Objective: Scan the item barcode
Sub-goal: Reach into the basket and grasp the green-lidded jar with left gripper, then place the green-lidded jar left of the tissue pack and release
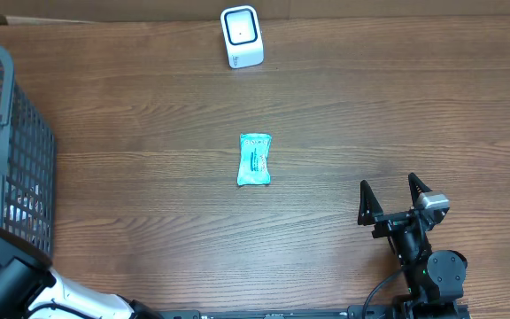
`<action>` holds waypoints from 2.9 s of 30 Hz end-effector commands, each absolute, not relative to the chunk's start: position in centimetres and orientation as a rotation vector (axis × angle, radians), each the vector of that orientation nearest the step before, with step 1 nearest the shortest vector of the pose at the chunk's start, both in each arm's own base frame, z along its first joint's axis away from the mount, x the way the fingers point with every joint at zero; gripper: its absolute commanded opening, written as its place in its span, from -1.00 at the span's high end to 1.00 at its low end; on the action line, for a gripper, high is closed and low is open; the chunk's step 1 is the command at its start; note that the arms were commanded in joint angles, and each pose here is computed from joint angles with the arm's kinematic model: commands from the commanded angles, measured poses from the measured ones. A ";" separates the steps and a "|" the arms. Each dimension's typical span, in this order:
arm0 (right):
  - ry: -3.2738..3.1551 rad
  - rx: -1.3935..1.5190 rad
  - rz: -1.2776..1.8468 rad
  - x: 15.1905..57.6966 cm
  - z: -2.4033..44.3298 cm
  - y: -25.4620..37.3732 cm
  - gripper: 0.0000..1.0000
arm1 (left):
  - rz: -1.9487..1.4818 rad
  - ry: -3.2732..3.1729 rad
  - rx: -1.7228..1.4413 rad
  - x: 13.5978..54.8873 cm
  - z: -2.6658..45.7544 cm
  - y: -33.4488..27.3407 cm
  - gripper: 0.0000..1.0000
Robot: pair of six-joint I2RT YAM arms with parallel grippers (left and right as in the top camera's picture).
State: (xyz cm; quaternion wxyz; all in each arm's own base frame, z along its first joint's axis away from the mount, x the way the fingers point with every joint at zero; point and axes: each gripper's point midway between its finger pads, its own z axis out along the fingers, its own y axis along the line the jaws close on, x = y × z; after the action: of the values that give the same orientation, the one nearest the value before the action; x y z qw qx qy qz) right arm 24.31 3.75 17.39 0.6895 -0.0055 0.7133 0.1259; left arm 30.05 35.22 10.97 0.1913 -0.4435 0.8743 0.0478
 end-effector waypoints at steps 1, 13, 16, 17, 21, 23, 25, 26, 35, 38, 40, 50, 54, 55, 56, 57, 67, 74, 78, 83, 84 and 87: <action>1.594 0.000 0.274 24.4 17.2 3.5 -1.00 | 0.125 2.566 -1.140 31.1 8.4 34.3 -0.99; 1.594 0.000 0.274 24.4 17.2 3.5 -1.00 | 0.225 2.612 -1.043 32.6 7.5 34.3 -0.92; 1.594 0.000 0.274 24.4 17.2 3.5 -1.00 | 0.231 2.602 -1.039 32.8 7.6 34.5 -0.79; 1.594 0.000 0.274 24.4 17.2 3.5 -1.00 | 0.233 2.598 -1.038 32.8 7.6 34.6 -0.78; 1.594 0.000 0.274 24.4 17.2 3.5 -1.00 | 0.233 2.591 -1.034 33.1 7.6 34.6 -0.56; 1.594 0.000 0.274 24.4 17.2 3.5 -1.00 | 0.227 2.593 -1.036 33.1 7.6 34.5 -0.46; 1.594 0.000 0.274 24.4 17.2 3.5 -1.00 | 0.223 2.600 -1.039 33.0 7.5 34.4 -0.36; 1.594 0.000 0.274 24.4 17.2 3.5 -1.00 | 0.223 2.602 -1.040 32.9 7.5 34.3 -0.33; 1.594 0.000 0.274 24.4 17.2 3.5 -1.00 | 0.214 2.613 -1.049 32.7 7.3 34.1 0.31; 1.594 0.000 0.274 24.4 17.2 3.5 -1.00 | 0.214 2.613 -1.050 32.6 7.6 34.0 0.46; 1.594 0.000 0.274 24.4 17.2 3.5 -1.00 | 0.217 2.604 -1.053 32.6 8.2 34.0 0.46; 1.594 0.000 0.274 24.4 17.2 3.5 -1.00 | 0.262 2.325 -1.140 33.4 20.7 34.7 0.45; 1.594 0.000 0.274 24.4 17.2 3.5 -1.00 | 0.173 2.131 -1.095 34.3 28.5 33.2 0.44; 1.594 0.000 0.274 24.4 17.2 3.5 -1.00 | 0.141 2.079 -1.085 34.5 30.5 32.6 0.44; 1.594 0.000 0.274 24.4 17.2 3.5 -1.00 | 0.105 2.031 -1.079 34.6 32.2 31.9 0.44; 1.594 0.000 0.274 24.4 17.2 3.5 -1.00 | 0.056 1.980 -1.069 34.6 34.2 31.0 0.45; 1.594 0.000 0.274 24.4 17.2 3.5 -1.00 | -0.548 1.774 -0.485 34.7 49.7 11.7 0.41; 1.594 0.000 0.274 24.4 17.2 3.5 -1.00 | -0.621 2.084 -0.188 35.1 44.5 -0.8 0.41; 1.594 0.000 0.274 24.4 17.2 3.5 -1.00 | -0.474 2.365 -0.094 36.0 37.4 -5.6 0.40; 1.594 0.000 0.274 24.4 17.2 3.5 -1.00 | -0.276 2.591 0.103 37.7 29.7 -10.9 0.42; 1.594 0.000 0.274 24.4 17.2 3.5 -1.00 | -0.244 2.624 0.132 38.0 28.4 -11.8 0.42; 1.594 0.000 0.274 24.4 17.2 3.5 -1.00 | -0.120 2.739 0.189 39.3 23.3 -14.0 0.43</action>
State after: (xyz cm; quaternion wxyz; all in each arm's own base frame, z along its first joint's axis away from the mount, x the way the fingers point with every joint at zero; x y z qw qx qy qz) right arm 24.31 3.76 17.41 0.6897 -0.0056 0.7130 0.1260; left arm 38.16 -13.97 26.63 0.2151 0.0522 0.9678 -0.1199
